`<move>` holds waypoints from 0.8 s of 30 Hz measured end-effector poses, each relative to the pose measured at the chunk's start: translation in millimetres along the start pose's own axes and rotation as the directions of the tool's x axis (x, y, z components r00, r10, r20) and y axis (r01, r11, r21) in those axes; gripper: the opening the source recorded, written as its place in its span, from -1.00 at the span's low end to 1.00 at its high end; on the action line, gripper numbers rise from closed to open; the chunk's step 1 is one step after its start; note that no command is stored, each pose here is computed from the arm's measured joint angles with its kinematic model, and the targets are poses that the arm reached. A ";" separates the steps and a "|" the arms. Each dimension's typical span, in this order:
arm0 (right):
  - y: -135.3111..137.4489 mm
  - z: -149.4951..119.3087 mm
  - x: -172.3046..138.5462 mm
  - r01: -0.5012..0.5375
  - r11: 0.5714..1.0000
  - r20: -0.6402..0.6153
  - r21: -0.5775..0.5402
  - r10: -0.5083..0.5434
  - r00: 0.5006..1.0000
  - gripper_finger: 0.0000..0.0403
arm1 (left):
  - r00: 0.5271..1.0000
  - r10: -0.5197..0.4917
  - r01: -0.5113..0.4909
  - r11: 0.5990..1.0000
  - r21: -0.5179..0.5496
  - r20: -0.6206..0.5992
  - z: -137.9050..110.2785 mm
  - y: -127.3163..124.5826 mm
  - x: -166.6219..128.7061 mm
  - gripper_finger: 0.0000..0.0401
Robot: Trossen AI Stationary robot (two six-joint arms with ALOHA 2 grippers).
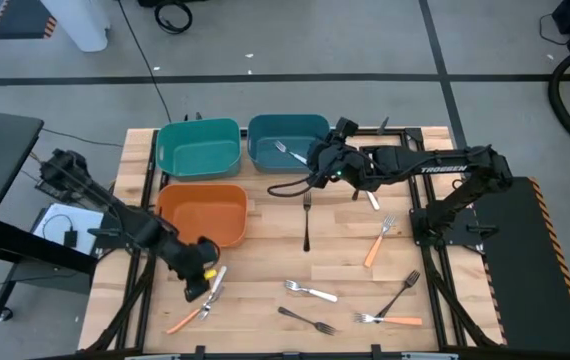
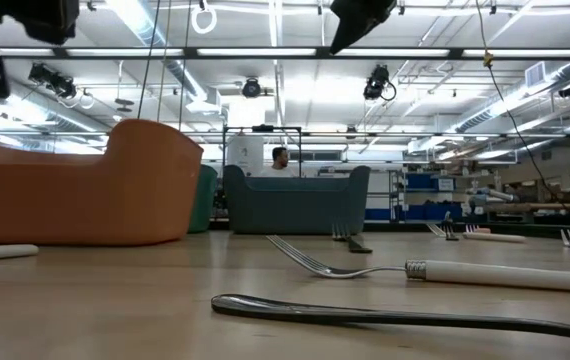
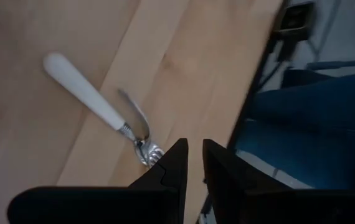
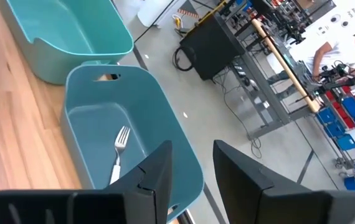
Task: Sort silverware by color (type)
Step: Put the orange fork into the orange bin
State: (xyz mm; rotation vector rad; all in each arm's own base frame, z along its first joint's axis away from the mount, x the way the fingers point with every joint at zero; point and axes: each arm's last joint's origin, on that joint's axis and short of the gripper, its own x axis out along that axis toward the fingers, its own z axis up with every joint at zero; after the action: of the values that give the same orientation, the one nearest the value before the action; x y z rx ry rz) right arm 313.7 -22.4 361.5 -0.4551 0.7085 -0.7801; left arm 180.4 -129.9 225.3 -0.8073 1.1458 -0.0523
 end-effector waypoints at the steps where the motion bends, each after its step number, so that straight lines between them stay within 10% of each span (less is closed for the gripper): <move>1: 0.7 0.2 -0.7 -0.005 1.000 0.002 -0.001 0.005 1.000 -0.38 | 1.000 0.013 -0.013 1.000 -0.003 -0.006 -1.4 -0.9 6.1 -0.72; 24: 6.3 -0.5 -6.3 -0.029 0.999 0.004 -0.028 0.029 1.000 -0.38 | 0.981 0.195 -0.192 0.969 -0.156 0.006 -3.6 6.7 82.7 -0.72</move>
State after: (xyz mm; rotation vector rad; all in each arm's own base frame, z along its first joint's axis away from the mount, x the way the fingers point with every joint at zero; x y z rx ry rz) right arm 313.2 -13.5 359.9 -0.4706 0.7206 -0.7429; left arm 211.7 -162.4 155.6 -0.8271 1.2143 0.2097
